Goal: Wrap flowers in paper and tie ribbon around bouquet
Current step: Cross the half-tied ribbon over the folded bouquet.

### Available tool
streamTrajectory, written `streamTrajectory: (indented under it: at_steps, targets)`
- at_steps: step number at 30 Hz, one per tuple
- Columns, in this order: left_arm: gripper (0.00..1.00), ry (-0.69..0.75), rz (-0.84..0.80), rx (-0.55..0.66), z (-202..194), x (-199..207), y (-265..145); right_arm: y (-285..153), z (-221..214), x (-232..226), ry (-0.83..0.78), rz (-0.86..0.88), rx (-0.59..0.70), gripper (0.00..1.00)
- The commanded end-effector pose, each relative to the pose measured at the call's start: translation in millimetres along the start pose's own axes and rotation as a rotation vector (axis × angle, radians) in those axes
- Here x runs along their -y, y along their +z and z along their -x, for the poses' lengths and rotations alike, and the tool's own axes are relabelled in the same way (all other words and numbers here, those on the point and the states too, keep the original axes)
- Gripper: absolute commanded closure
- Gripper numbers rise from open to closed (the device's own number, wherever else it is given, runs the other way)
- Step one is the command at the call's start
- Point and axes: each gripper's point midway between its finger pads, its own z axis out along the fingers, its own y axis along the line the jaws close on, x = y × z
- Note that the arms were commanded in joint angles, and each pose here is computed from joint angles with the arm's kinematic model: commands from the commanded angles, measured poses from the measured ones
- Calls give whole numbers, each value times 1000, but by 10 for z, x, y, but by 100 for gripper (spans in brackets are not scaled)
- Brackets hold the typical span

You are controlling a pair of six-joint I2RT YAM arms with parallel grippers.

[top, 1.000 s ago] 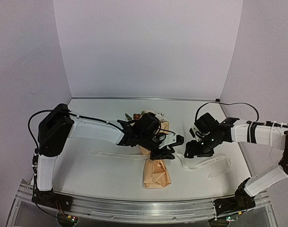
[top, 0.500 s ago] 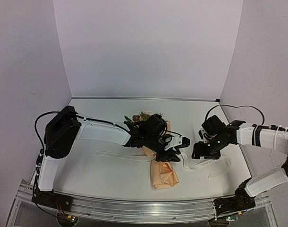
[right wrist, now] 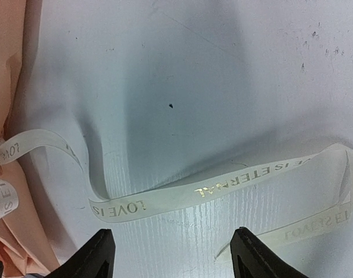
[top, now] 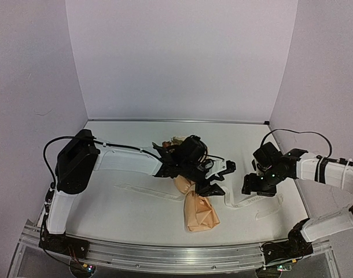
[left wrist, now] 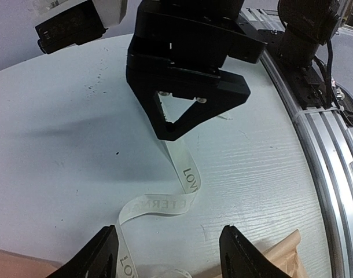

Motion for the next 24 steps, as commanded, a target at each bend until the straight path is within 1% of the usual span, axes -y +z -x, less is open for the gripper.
streamTrajectory:
  at_steps: [1,3,6,8,9,11,12,14,15,16,19,21,24]
  targets:
    - [37,-36,21,32,234,-67,-57,-59,-8,10,1,1,0,30]
    - [36,-49,57,77,366,-99,-176,-83,-22,-116,-13,58,-26,32]
    - [35,-88,134,168,635,-173,-456,-120,-69,-362,-59,136,-62,35]
    - [34,-156,175,196,659,-213,-618,-104,-162,-511,-106,161,-79,37]
    - [34,-188,199,230,728,-240,-749,-82,-216,-574,-123,170,-86,37]
    - [34,-270,251,263,696,-310,-978,-11,-312,-677,-137,172,-98,43]
    - [34,-308,284,261,596,-362,-1060,31,-340,-747,-130,182,-96,46]
    - [34,-392,340,281,547,-439,-1277,170,-390,-799,-119,170,-96,53]
    - [36,-428,366,265,455,-468,-1346,241,-405,-842,-117,166,-92,56]
    - [38,-455,387,243,333,-489,-1394,300,-408,-908,-113,170,-84,61]
    - [46,-530,434,212,40,-504,-1587,411,-434,-1122,-134,179,-56,70]
    - [48,-561,459,214,-60,-510,-1739,465,-448,-1256,-155,174,-37,73]
    - [49,-577,501,197,-204,-527,-1898,476,-439,-1508,-186,194,-6,74]
